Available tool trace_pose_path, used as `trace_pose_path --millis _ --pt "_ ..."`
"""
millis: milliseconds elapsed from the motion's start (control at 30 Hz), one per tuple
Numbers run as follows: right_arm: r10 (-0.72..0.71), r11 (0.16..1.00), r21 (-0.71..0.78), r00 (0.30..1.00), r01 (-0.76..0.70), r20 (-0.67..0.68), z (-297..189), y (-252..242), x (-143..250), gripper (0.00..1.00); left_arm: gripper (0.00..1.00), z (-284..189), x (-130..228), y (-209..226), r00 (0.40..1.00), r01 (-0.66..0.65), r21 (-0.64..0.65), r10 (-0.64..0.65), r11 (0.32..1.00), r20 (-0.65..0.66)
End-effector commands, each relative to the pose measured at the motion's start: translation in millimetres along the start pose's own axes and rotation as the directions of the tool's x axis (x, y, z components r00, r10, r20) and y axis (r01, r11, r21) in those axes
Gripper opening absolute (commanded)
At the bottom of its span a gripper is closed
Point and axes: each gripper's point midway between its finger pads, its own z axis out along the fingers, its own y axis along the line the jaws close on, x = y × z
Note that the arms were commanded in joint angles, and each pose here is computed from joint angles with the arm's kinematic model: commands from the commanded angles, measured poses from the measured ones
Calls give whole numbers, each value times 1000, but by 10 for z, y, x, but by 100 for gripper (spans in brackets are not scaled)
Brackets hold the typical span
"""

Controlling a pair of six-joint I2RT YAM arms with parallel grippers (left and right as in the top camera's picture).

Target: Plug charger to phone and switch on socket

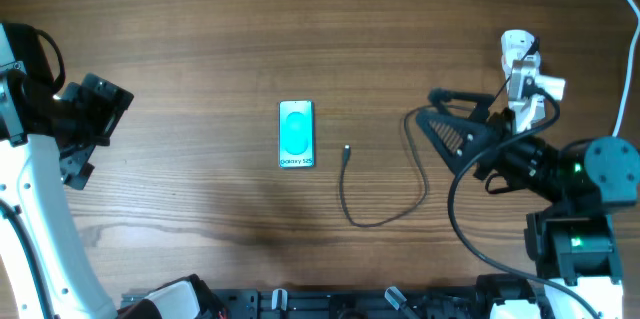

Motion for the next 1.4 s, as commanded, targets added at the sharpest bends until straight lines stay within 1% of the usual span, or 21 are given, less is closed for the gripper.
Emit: trace_pose_path --millis 0,67,100,167,200,300,400,467,500,533,600,667,733,800,900,933,1000,1133,1233,1300,1367 --pt "-37 977 211 998 23 60 12 -312 -241 99 100 -18 -30 27 1000 19 -7 -19 1000 15" --pt "-45 913 406 999 30 27 -84 -581 -276 99 100 -18 -30 27 1000 19 -7 -19 1000 15" --pt "-51 855 516 999 46 -3 -175 -716 -298 99 100 -18 -30 27 1000 19 -7 -19 1000 15" --pt "-43 751 655 996 81 -74 -319 -865 -318 99 100 -18 -31 27 1000 19 -7 -19 1000 15" --pt "-31 715 692 993 104 -116 -356 -894 -312 99 100 -18 -31 27 1000 20 -7 -20 1000 15" --pt "46 673 723 966 158 -253 -342 -926 -159 99 100 -18 -39 20 1000 20 -4 -20 1000 18" --pt "122 679 711 927 183 -355 -240 -956 78 99 100 -18 -37 20 1000 19 -4 -19 1000 18" --pt "138 705 661 866 255 -481 -114 -942 324 99 100 -18 -37 21 1000 19 -5 -19 1000 18" --pt "176 707 650 820 280 -544 -31 -939 477 99 100 -18 -36 20 1000 19 -4 -19 1000 17" --pt "194 698 650 795 299 -574 13 -948 540 99 100 -18 -37 21 1000 19 -5 -19 1000 18" --pt "231 640 670 737 377 -635 119 -1008 614 99 100 -18 -37 21 1000 19 -4 -19 1000 17" --pt "262 597 693 718 405 -645 215 -1054 636 99 100 -18 -36 20 1000 19 -5 -19 1000 18" --pt "284 594 696 705 403 -650 357 -1094 712 100 100 -18 -37 21 1000 20 -5 -20 1000 18" --pt "306 587 715 714 380 -630 427 -1127 750 100 100 -18 -38 20 1000 19 -4 -19 1000 18" --pt "363 575 779 775 249 -517 579 -1125 727 100 100 -18 -37 21 1000 19 -5 -19 1000 18" --pt "384 579 789 785 206 -486 623 -1102 728 100 100 -18 -37 21 1000 19 -5 -19 1000 18" --pt "441 594 794 774 127 -454 678 -1031 795 100 100 -18 -37 21 1000 19 -5 -19 1000 18" --pt "411 627 763 763 161 -499 711 -1031 813 99 100 -18 -30 13 1000 19 0 -19 1000 14" --pt "387 647 734 740 206 -550 721 -1064 929 99 100 -22 74 -89 999 20 59 -17 998 -47" --pt "395 645 738 740 200 -545 736 -1101 979 100 100 -23 98 -81 998 20 56 -17 998 -57" --pt "429 621 769 758 148 -492 765 -1132 984 99 100 -24 139 -43 997 20 40 -17 999 -73"
